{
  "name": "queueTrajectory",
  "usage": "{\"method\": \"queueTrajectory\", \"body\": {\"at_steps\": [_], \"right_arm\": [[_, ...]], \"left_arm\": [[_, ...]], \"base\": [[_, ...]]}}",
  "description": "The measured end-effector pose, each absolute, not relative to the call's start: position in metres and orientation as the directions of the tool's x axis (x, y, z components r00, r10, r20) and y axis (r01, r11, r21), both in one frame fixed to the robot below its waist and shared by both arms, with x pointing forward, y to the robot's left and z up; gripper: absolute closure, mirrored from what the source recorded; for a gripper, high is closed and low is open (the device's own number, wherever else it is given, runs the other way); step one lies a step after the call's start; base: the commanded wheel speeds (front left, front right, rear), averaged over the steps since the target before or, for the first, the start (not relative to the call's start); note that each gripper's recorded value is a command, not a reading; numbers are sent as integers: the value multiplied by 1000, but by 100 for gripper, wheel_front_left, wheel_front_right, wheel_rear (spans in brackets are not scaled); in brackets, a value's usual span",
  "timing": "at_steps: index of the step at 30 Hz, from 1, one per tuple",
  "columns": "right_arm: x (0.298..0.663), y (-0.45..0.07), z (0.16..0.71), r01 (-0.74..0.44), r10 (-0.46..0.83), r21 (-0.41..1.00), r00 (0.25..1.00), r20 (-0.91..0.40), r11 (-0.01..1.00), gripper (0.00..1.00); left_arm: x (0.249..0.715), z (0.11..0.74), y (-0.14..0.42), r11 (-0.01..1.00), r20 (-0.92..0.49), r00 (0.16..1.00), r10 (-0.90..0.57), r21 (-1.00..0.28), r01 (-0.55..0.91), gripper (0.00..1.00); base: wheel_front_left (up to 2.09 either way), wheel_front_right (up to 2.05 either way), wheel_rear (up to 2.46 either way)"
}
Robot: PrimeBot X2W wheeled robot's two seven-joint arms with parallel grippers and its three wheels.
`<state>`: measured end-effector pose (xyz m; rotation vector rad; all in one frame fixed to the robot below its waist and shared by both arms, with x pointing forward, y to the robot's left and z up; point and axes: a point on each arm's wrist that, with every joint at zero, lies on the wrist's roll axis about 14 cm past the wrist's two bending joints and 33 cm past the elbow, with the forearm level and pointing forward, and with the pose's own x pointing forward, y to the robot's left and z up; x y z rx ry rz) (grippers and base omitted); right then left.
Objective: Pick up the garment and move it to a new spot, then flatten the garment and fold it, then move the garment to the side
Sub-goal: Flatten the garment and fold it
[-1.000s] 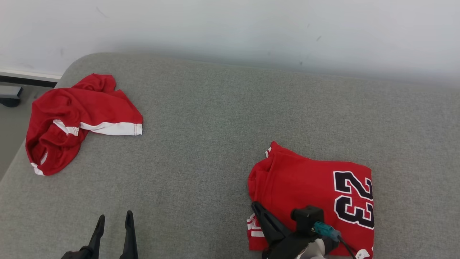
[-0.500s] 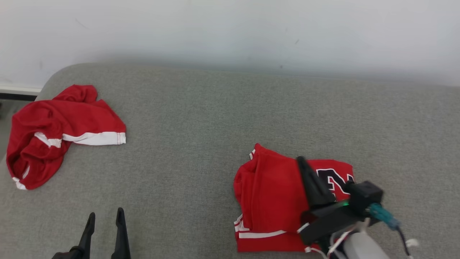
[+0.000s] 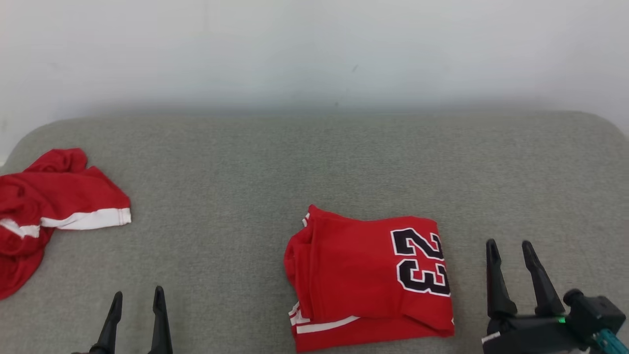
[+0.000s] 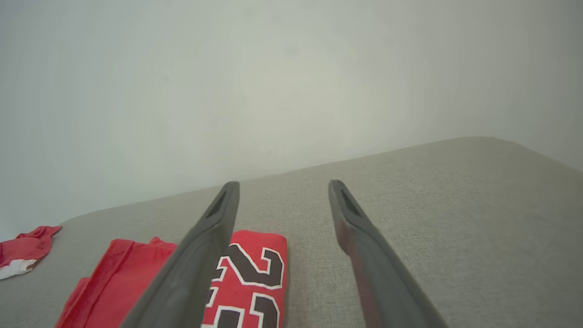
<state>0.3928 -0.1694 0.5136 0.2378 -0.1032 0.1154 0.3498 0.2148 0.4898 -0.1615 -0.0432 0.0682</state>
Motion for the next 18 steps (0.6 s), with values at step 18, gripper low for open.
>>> {"method": "queueTrajectory", "body": {"at_steps": [18], "right_arm": [[342, -183, 484, -46, 42, 194, 999, 24, 980, 0]], "left_arm": [[345, 487, 189, 997, 27, 999, -28, -76, 30, 0]], "base": [[0, 0, 0]]}}
